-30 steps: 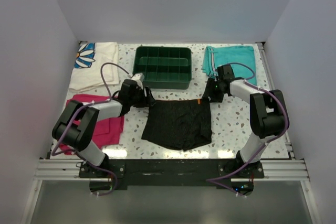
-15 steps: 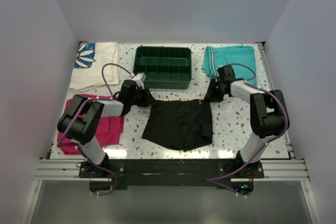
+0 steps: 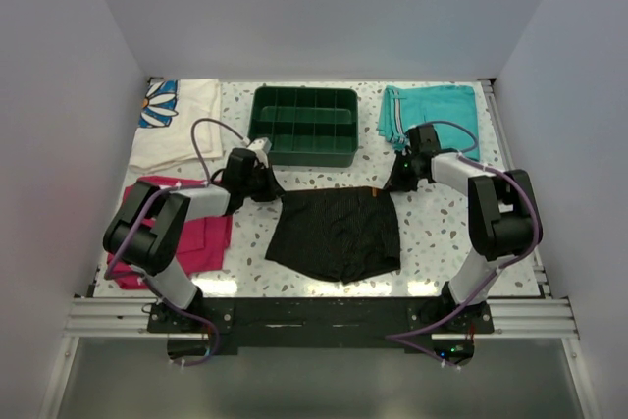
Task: Roll the underwear
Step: Flatten out the underwear at the center of the board.
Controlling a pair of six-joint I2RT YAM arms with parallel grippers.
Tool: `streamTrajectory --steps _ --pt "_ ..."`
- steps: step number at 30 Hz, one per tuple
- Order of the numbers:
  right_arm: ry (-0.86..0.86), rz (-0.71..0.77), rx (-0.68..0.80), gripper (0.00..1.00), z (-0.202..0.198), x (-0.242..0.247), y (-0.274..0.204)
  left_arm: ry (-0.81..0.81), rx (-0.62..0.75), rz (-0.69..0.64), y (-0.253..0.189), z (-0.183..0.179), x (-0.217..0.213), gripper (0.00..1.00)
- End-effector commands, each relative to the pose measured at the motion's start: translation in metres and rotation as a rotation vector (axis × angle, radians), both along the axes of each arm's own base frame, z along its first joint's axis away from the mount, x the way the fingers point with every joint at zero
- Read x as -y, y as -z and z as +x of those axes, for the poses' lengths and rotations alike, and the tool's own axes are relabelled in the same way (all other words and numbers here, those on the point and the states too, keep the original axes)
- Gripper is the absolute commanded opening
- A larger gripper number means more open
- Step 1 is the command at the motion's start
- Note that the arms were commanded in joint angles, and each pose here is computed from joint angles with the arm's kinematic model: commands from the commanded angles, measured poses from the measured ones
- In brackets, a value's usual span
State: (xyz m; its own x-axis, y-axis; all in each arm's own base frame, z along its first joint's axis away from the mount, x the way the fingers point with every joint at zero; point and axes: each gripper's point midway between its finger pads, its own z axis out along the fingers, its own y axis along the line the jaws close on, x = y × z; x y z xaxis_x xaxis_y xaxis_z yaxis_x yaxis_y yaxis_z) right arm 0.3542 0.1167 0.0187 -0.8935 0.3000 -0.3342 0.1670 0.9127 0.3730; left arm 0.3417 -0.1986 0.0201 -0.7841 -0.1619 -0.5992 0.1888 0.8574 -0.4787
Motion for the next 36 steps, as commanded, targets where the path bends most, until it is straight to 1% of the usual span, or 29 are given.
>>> streamTrajectory --steps 1,2,4,5,7,12,14,15,17,18,20,21,22,23,24,26,28,29,31,32,34,35,36 --pt "-0.037 0.016 0.068 0.0 -0.008 -0.001 -0.032 -0.029 0.088 0.005 -0.045 0.012 -0.004 0.0" --pt "-0.039 0.025 0.11 0.0 -0.008 -0.001 -0.049 -0.03 0.115 0.004 -0.063 0.011 -0.006 0.0" --pt "-0.053 0.036 0.141 0.0 -0.016 -0.002 -0.069 -0.042 0.153 0.003 -0.086 0.013 -0.008 0.0" --pt "-0.062 0.055 0.198 0.0 -0.02 -0.003 -0.091 -0.045 0.172 0.002 -0.101 0.008 -0.012 0.0" --pt "-0.083 0.103 0.225 0.0 -0.032 -0.009 -0.112 -0.046 0.207 -0.007 -0.124 0.004 -0.014 0.0" --pt "-0.148 0.226 0.387 0.0 -0.072 -0.023 -0.189 -0.029 0.267 -0.056 -0.178 -0.032 -0.022 0.0" --pt "-0.211 0.284 0.406 0.0 -0.091 -0.037 -0.204 -0.015 0.288 -0.085 -0.195 -0.05 -0.022 0.0" --pt "-0.231 0.291 0.396 0.0 -0.103 -0.04 -0.208 -0.014 0.292 -0.092 -0.202 -0.056 -0.023 0.0" --pt "-0.311 0.298 0.437 0.0 -0.124 -0.053 -0.226 -0.015 0.302 -0.121 -0.218 -0.074 -0.021 0.0" --pt "-0.332 0.293 0.425 0.0 -0.135 -0.056 -0.227 -0.023 0.31 -0.131 -0.224 -0.079 -0.022 0.0" --pt "-0.391 0.33 0.468 0.0 -0.155 -0.067 -0.244 -0.015 0.324 -0.168 -0.238 -0.1 -0.016 0.0" --pt "-0.412 0.352 0.472 0.0 -0.163 -0.071 -0.249 -0.041 0.33 -0.163 -0.241 -0.104 -0.018 0.0" --pt "-0.427 0.375 0.484 0.0 -0.17 -0.073 -0.257 -0.021 0.327 -0.19 -0.249 -0.115 -0.01 0.0" --pt "-0.451 0.4 0.51 0.0 -0.181 -0.075 -0.268 -0.019 0.321 -0.203 -0.253 -0.125 -0.012 0.0" --pt "-0.466 0.412 0.499 0.0 -0.191 -0.075 -0.272 -0.027 0.317 -0.207 -0.255 -0.13 -0.013 0.0" --pt "-0.498 0.448 0.55 0.0 -0.207 -0.074 -0.295 -0.027 0.321 -0.255 -0.271 -0.146 -0.015 0.0" --pt "-0.528 0.467 0.547 0.0 -0.22 -0.072 -0.303 -0.064 0.341 -0.272 -0.286 -0.152 -0.026 0.0" --pt "-0.528 0.47 0.559 0.0 -0.222 -0.071 -0.308 -0.075 0.334 -0.261 -0.286 -0.157 -0.032 0.0" --pt "-0.508 0.437 0.536 0.0 -0.217 -0.069 -0.3 -0.115 0.346 -0.242 -0.295 -0.157 -0.042 0.0" --pt "-0.497 0.418 0.513 0.0 -0.212 -0.069 -0.291 -0.123 0.322 -0.205 -0.288 -0.154 -0.043 0.0" --pt "-0.455 0.336 0.431 0.0 -0.194 -0.066 -0.265 -0.147 0.299 -0.147 -0.274 -0.145 -0.045 0.0" --pt "-0.417 0.272 0.404 0.0 -0.182 -0.06 -0.25 -0.157 0.258 -0.099 -0.258 -0.136 -0.042 0.0" --pt "-0.4 0.201 0.327 0.0 -0.169 -0.057 -0.227 -0.173 0.249 -0.064 -0.248 -0.129 -0.042 0.0"
